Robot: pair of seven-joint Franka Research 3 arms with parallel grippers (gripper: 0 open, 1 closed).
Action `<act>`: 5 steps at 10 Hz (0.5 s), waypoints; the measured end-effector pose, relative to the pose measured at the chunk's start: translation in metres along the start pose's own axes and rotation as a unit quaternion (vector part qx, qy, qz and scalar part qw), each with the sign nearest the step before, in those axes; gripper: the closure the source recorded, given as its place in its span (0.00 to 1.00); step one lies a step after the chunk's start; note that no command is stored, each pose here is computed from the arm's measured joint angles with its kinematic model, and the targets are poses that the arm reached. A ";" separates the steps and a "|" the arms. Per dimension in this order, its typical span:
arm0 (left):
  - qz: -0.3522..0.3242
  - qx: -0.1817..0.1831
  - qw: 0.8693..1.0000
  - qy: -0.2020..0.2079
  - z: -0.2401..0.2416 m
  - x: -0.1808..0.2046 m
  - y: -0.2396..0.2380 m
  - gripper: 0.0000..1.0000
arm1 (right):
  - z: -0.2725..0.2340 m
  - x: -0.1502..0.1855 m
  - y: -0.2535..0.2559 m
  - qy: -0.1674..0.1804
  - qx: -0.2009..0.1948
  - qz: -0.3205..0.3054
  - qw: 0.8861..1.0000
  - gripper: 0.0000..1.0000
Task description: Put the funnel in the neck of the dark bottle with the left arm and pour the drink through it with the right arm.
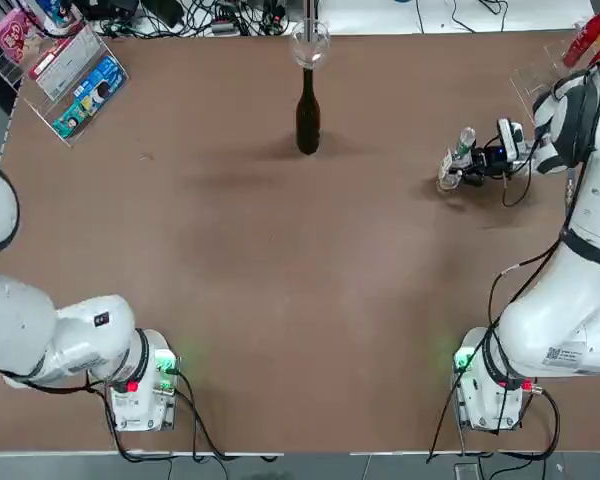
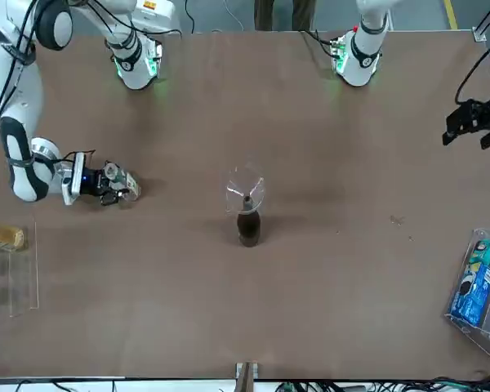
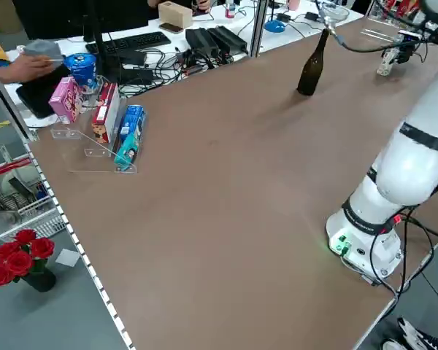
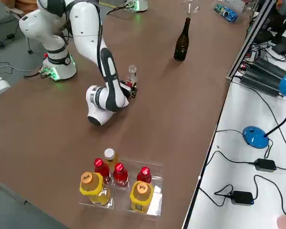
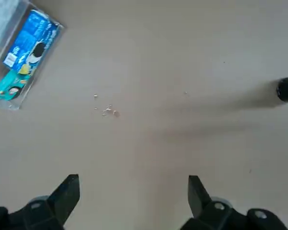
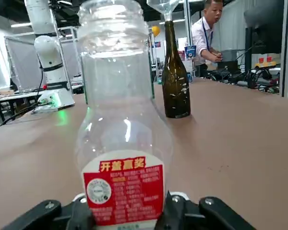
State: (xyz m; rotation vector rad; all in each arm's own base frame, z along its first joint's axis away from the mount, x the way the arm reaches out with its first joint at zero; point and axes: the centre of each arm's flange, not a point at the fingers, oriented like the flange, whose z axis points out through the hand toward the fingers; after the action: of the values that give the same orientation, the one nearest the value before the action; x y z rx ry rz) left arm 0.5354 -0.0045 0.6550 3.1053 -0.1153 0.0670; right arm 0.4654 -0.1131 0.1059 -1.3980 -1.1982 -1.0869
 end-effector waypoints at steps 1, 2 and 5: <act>-0.004 0.002 1.000 0.005 -0.002 -0.015 -0.001 0.00 | 0.001 -0.002 -0.002 0.002 -0.002 0.003 1.000 0.61; -0.007 0.003 1.000 0.008 -0.002 -0.025 -0.001 0.00 | 0.002 -0.005 -0.003 0.005 -0.004 0.006 1.000 0.61; -0.035 -0.002 0.999 0.005 0.003 -0.029 0.005 0.00 | 0.003 -0.013 -0.006 0.008 -0.006 0.013 1.000 0.60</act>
State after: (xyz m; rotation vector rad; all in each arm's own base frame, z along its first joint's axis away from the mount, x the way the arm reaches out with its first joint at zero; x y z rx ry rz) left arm 0.5063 -0.0070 0.6513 3.1023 -0.0058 0.0795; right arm 0.4585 -0.1112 0.0932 -1.4087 -1.1607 -1.0858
